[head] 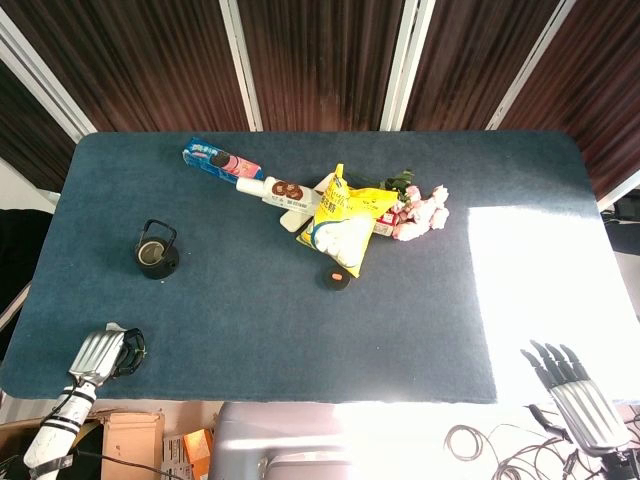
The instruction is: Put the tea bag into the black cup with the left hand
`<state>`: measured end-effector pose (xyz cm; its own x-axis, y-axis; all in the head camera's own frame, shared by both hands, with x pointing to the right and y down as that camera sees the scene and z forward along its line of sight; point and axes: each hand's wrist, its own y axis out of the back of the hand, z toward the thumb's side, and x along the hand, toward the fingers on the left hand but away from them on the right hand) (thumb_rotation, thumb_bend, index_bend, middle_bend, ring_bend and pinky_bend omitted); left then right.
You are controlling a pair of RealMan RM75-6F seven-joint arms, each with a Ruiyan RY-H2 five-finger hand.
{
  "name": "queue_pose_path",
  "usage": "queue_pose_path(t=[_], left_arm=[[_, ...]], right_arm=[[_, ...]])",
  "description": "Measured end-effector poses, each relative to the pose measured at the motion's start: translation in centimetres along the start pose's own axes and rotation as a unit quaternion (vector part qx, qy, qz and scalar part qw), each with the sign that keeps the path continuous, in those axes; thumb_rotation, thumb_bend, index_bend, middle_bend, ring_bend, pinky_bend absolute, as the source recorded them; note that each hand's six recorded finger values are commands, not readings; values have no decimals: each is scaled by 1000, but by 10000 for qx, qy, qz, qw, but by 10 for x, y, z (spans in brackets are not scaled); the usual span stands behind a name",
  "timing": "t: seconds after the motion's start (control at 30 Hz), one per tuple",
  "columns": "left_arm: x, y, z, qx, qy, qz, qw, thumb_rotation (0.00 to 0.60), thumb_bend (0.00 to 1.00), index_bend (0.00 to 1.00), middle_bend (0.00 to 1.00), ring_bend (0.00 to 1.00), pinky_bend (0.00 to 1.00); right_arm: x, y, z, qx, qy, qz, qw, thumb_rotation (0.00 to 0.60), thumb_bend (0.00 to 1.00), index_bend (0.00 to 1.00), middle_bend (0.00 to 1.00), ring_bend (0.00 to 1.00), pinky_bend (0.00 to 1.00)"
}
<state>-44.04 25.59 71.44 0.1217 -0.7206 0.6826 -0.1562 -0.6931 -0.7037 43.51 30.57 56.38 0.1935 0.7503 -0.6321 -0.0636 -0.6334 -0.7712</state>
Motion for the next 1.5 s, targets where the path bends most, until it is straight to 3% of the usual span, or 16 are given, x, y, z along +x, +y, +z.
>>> queue_pose_path(t=[0.33, 0.53, 0.83, 1.27, 1.5], left_arm=[[-2, 7, 4, -55, -124, 213, 9997, 600, 454, 743, 990, 1000, 889], [5, 27, 9, -193, -213, 604, 9978, 600, 454, 743, 990, 1000, 889], [15, 74, 15, -111, -262, 1138, 9931, 600, 452, 743, 991, 1000, 890], [46, 167, 30, -45, -57, 1951, 9808, 600, 442, 743, 997, 1000, 895], [60, 200, 42, -123, -66, 2227, 9748, 600, 443, 743, 997, 1000, 895]], right_arm=[[0, 1, 0, -13, 4, -4, 10000, 600, 299, 0, 0, 0, 0], [2, 4, -1, -74, 4, -75, 9999, 600, 299, 0, 0, 0, 0], [2, 6, -2, -98, -13, -90, 9999, 600, 299, 0, 0, 0, 0], [2, 9, -5, -165, -56, -139, 9998, 600, 299, 0, 0, 0, 0], [1, 10, -8, -187, -103, -140, 9997, 600, 300, 0, 0, 0, 0]])
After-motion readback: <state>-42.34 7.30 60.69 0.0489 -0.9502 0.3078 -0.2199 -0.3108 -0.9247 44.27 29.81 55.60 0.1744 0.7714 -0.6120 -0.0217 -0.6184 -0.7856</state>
